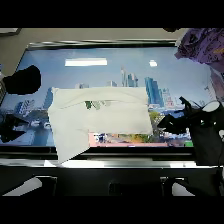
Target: Fold the clothes and pants, and hang the long-sleeved shirts on hangers.
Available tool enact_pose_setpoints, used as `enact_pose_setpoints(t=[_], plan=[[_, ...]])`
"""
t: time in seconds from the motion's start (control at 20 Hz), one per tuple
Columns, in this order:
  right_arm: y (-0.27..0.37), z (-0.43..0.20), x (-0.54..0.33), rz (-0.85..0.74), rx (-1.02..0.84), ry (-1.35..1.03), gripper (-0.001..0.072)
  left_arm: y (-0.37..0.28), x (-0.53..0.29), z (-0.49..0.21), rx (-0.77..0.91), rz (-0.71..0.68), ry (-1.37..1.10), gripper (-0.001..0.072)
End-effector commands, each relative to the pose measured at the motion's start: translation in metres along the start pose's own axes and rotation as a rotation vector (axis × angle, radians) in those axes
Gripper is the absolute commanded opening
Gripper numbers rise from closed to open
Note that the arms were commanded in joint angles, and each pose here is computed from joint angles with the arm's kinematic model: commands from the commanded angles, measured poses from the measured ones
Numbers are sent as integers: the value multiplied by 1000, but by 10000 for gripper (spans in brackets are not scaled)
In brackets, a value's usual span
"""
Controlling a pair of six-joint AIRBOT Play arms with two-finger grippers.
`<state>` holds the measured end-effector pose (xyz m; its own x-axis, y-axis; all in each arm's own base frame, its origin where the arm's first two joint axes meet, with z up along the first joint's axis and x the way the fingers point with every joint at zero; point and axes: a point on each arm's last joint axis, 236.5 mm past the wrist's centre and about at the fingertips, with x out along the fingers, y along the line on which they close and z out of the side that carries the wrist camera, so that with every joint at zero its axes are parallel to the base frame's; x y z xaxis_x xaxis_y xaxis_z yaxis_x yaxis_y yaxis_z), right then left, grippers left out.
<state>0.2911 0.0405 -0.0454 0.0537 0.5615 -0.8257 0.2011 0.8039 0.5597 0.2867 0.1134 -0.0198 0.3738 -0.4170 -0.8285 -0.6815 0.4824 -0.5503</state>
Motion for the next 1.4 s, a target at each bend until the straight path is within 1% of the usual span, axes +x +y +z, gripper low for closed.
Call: enact_pose_setpoints(t=[0.0, 0.15, 0.3, 0.7, 0.75, 0.8, 0.85, 1.0, 1.15, 1.25, 1.3, 1.35], plan=[[-11, -6, 25, 67, 26, -40, 527, 7, 3, -7, -38, -38, -14, 522], [-11, 6, 37, 112, 29, -60, 527, 8, 3, -7, -38, -37, -15, 522], [-10, 7, 52, 169, 47, -31, 527, 8, 3, -7, -38, -37, -15, 521], [-16, 7, 71, 203, 72, 4, 518, 8, 3, -7, -39, -37, -14, 522], [-16, 7, 71, 206, 75, 4, 469, 8, 3, -7, -39, -37, -14, 522], [-15, 7, 71, 211, 77, 7, 374, 8, 3, -7, -39, -37, -16, 522], [-15, 6, 71, 210, 76, 10, 346, 8, 4, -5, -40, -37, -20, 522], [-12, 0, 71, 225, 81, 33, 351, 9, 4, 0, -40, -33, -45, 522], [-12, -7, 77, 239, 109, 43, 425, 10, 3, 6, -41, -31, -67, 523], [-7, -15, 83, 230, 89, 71, 422, 10, 3, 8, -30, -29, -75, 523], [-3, -18, 88, 216, 64, 83, 372, 10, 3, 8, -9, -28, -75, 523], [-2, -18, 94, 195, 45, 84, 250, 10, 3, 7, 9, -27, -75, 523]])
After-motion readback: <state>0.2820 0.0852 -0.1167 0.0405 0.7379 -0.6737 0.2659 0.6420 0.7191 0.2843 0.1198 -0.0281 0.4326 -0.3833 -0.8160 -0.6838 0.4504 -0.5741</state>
